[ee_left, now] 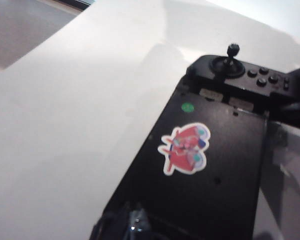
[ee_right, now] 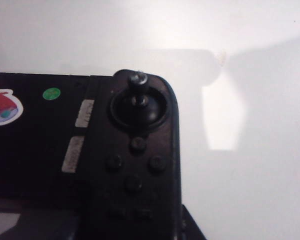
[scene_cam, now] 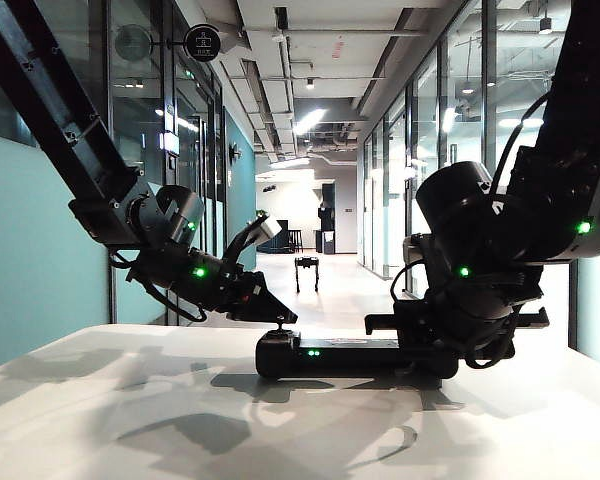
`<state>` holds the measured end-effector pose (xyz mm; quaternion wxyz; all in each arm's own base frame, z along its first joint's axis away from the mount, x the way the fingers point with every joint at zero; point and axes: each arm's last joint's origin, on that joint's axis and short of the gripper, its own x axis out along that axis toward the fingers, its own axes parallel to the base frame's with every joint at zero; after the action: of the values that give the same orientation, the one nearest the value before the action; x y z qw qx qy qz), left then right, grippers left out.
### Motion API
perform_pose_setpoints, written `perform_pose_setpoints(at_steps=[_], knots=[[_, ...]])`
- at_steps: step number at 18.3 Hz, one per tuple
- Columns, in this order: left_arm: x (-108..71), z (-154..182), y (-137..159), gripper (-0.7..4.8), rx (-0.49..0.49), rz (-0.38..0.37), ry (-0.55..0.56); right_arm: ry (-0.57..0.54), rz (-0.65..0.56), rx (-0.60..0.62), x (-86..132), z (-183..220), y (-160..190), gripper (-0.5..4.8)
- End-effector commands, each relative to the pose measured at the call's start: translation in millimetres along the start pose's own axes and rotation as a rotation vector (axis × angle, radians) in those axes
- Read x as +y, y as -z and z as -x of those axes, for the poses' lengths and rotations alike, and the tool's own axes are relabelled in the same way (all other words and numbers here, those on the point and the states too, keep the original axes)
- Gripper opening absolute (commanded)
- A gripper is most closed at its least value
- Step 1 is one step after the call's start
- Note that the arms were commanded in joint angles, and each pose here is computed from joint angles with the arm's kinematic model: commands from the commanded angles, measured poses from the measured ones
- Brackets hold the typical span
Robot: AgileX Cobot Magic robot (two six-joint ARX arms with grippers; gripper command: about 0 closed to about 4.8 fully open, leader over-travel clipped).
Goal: Push the left joystick on the remote control sitting on the white table backward to make the robot dog back up in a straight line until it returns close to you.
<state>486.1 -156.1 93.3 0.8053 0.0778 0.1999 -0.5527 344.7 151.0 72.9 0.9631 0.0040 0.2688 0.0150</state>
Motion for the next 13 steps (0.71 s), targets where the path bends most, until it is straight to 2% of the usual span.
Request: perform_pose_setpoints(at_steps=[1, 13], knots=[[-2.2, -0.5, 0.8, -0.05, 0.012, -0.020, 0.029, 0.014, -0.018, -0.041, 0.3, 0.4, -6.1, 1.70], [-1.6, 1.1, 1.5, -0.05, 0.007, -0.014, 0.043, 0.015, -0.018, -0.041, 0.2, 0.4, -6.1, 1.70]])
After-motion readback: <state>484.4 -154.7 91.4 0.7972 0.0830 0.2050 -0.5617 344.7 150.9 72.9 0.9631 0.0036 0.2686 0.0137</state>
